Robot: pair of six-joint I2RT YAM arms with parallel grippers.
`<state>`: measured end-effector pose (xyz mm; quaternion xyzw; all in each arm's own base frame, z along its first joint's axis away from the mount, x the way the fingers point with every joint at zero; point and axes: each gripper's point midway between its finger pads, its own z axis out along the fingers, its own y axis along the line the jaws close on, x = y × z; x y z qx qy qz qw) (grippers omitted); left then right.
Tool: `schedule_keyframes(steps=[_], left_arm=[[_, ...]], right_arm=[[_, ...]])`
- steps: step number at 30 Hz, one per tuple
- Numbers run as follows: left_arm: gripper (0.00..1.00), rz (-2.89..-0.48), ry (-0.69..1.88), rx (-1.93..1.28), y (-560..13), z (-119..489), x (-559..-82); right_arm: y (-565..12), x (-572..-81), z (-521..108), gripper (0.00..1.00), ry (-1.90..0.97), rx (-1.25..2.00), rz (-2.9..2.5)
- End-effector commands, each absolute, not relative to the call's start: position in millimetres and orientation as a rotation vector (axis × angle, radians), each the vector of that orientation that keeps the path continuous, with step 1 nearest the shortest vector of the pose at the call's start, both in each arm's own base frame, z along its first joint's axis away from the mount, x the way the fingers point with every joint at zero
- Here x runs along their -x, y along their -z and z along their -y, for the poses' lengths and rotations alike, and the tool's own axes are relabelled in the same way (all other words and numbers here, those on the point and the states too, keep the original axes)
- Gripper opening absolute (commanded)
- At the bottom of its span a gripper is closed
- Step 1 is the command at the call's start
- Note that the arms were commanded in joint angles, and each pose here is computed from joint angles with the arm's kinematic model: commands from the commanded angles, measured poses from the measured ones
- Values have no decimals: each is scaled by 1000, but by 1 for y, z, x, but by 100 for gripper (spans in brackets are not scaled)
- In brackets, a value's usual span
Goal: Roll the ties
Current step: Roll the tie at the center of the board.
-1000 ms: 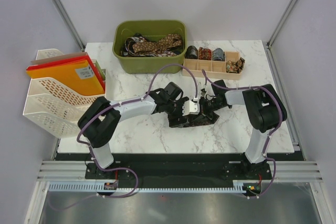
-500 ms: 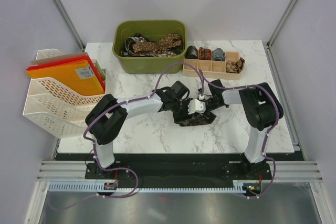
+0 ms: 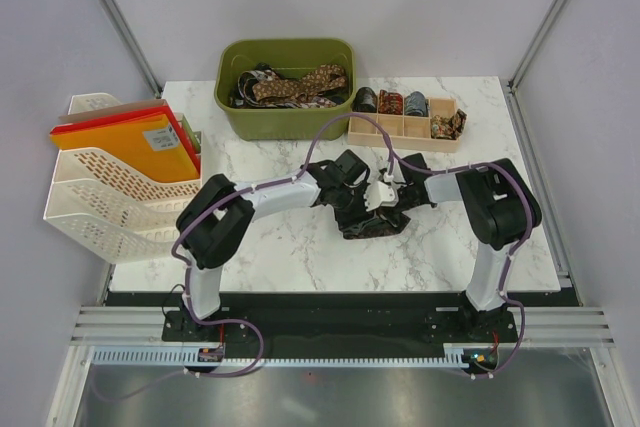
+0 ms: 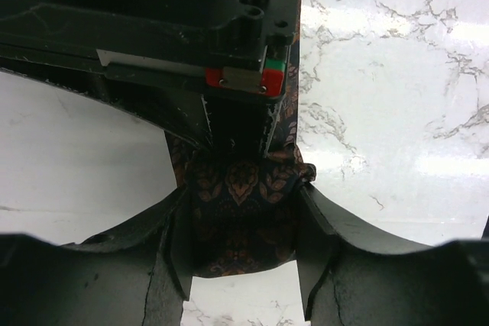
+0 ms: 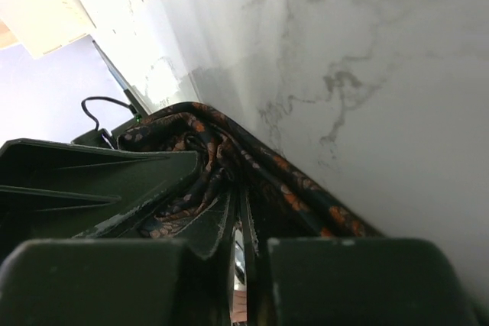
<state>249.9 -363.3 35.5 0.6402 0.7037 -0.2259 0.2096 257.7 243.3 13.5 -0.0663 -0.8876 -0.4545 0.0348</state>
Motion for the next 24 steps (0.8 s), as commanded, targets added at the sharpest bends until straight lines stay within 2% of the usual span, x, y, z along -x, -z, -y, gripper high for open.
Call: schedule_keyframes(steps=[1,5,16,20,24], left_arm=[[42,-2114,580,-1778,2,357,-243],[34,-2201,497,-1768,16,345,-244],[26,-2272,442,-1832,37,326,-235],[25,-2244,492,-1884,36,325,-228],[24,-2230,516,-1964,34,321,-220]], right_arm=[[-28,-282,-236,13,1416,220,2839],[-47,-284,-227,17,1404,196,2854],[-46,-296,-195,17,1357,256,2891],[-29,-293,-189,17,1273,278,2914],[0,-269,-180,17,1154,315,2884]])
